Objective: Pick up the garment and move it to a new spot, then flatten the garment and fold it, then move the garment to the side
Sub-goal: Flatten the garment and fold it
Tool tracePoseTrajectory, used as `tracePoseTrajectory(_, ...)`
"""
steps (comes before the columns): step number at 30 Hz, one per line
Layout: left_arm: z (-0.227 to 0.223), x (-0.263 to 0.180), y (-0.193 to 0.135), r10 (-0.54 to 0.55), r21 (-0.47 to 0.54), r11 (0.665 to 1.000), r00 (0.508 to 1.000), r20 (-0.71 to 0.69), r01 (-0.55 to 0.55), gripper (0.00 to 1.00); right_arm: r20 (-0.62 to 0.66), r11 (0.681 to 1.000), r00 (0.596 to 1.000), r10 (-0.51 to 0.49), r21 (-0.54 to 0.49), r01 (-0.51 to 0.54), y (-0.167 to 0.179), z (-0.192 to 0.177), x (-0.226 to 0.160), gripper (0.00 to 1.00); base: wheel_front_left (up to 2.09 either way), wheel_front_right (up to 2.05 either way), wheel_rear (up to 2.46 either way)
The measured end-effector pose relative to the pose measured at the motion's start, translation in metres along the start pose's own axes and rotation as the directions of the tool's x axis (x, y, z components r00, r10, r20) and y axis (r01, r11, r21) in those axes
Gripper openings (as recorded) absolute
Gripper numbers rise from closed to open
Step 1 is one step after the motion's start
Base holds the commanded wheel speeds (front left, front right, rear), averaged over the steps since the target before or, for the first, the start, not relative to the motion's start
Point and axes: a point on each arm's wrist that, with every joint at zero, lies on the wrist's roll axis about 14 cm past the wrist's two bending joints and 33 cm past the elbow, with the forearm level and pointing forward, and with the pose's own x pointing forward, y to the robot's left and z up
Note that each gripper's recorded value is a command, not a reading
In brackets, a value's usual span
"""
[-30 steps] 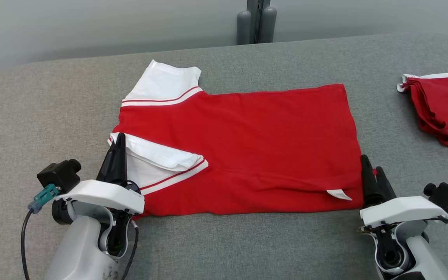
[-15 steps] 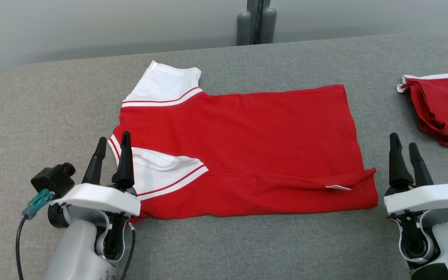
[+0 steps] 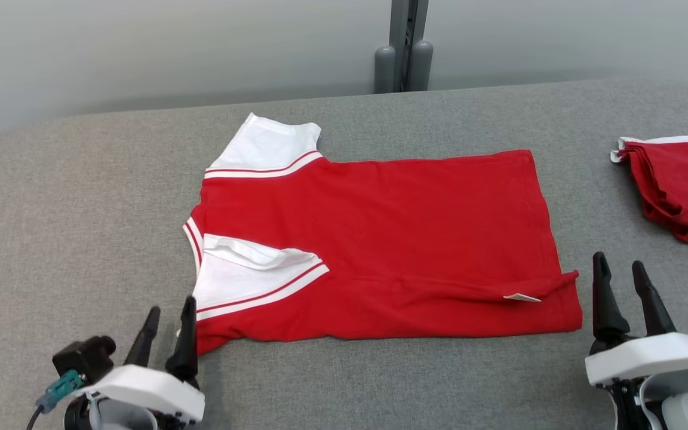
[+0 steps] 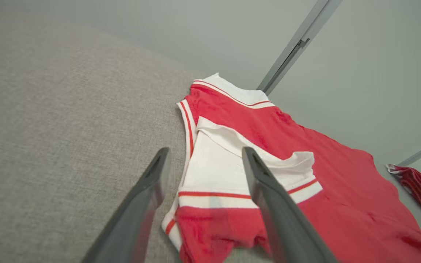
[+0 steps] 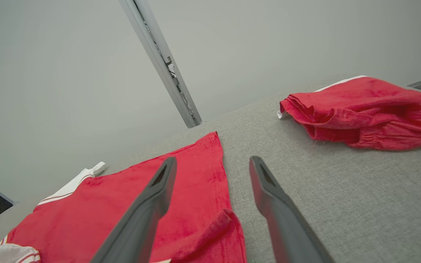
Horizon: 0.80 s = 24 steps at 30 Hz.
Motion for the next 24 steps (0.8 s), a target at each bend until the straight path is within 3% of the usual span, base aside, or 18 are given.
tracePoseTrajectory(7,-0.033,-0.021,0.021,0.076,0.029,0.997,0.982,-0.174,-0.072,1.0,-0.04,1.0,0.999,-0.001,-0.01,0.0,0.004,-0.007,-0.013,1.0,0.0,0.0,0.0)
tracePoseTrajectory(18,-0.055,-0.017,0.012,0.076,0.041,0.997,0.953,-0.294,-0.067,0.97,-0.055,0.999,0.998,-0.027,-0.037,0.025,-0.003,-0.007,-0.021,1.0,0.0,0.0,0.0)
tracePoseTrajectory(19,-0.056,-0.016,0.011,0.075,0.043,0.997,0.953,-0.294,-0.065,0.49,-0.056,0.999,0.998,-0.031,-0.036,0.029,-0.004,-0.007,-0.021,1.0,0.0,0.0,0.0)
tracePoseTrajectory(20,-0.055,-0.014,0.01,0.072,0.043,0.997,0.954,-0.292,-0.062,0.32,-0.057,0.999,0.998,-0.035,-0.036,0.033,-0.005,-0.007,-0.022,1.0,0.0,0.0,0.0)
tracePoseTrajectory(21,-0.054,-0.013,0.008,0.066,0.042,0.998,0.955,-0.288,-0.056,0.04,-0.063,0.999,0.997,-0.04,-0.035,0.038,-0.007,-0.008,-0.022,1.0,0.0,0.0,0.0)
tracePoseTrajectory(24,-0.051,-0.009,0.001,0.049,0.038,0.998,0.962,-0.267,-0.041,0.0,-0.11,0.996,0.99,-0.083,-0.038,0.079,-0.02,-0.019,-0.028,1.0,0.0,0.0,0.0)
